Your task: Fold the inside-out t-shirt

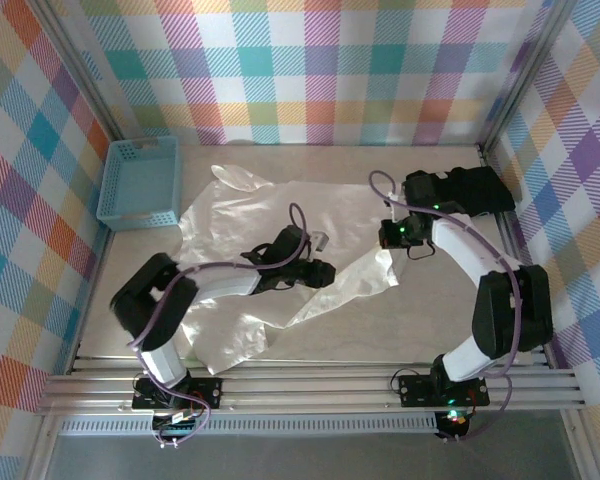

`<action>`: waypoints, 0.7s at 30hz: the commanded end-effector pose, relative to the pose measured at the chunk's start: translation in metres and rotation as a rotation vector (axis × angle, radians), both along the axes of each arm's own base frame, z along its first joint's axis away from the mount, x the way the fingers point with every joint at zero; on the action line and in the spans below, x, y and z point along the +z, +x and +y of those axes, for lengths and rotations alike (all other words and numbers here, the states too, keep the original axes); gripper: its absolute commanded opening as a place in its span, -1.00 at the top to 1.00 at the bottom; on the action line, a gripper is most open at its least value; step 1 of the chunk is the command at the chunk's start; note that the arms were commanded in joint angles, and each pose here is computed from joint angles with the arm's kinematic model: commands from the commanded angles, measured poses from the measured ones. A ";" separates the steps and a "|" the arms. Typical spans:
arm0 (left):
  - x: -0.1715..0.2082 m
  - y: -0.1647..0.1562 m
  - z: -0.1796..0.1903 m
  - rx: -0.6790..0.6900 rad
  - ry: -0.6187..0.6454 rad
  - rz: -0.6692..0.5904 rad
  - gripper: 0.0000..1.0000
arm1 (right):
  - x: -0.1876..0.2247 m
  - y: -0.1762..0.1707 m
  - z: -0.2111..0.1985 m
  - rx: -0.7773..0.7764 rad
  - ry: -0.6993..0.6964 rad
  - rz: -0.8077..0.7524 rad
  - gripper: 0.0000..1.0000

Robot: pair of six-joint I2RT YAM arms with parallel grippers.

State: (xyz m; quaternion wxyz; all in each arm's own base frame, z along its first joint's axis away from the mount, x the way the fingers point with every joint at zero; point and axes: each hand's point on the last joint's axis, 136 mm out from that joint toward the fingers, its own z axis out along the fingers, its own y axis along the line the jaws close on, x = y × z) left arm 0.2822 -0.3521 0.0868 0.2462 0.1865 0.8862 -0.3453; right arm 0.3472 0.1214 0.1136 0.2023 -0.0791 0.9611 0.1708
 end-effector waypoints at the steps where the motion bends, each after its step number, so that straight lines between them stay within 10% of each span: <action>1: 0.029 0.004 0.021 0.065 -0.004 -0.083 0.22 | 0.017 0.004 0.022 0.005 0.194 -0.017 1.00; 21: 0.001 -0.037 0.188 0.455 0.273 0.138 0.06 | 0.002 0.046 -0.020 -0.193 0.287 0.027 1.00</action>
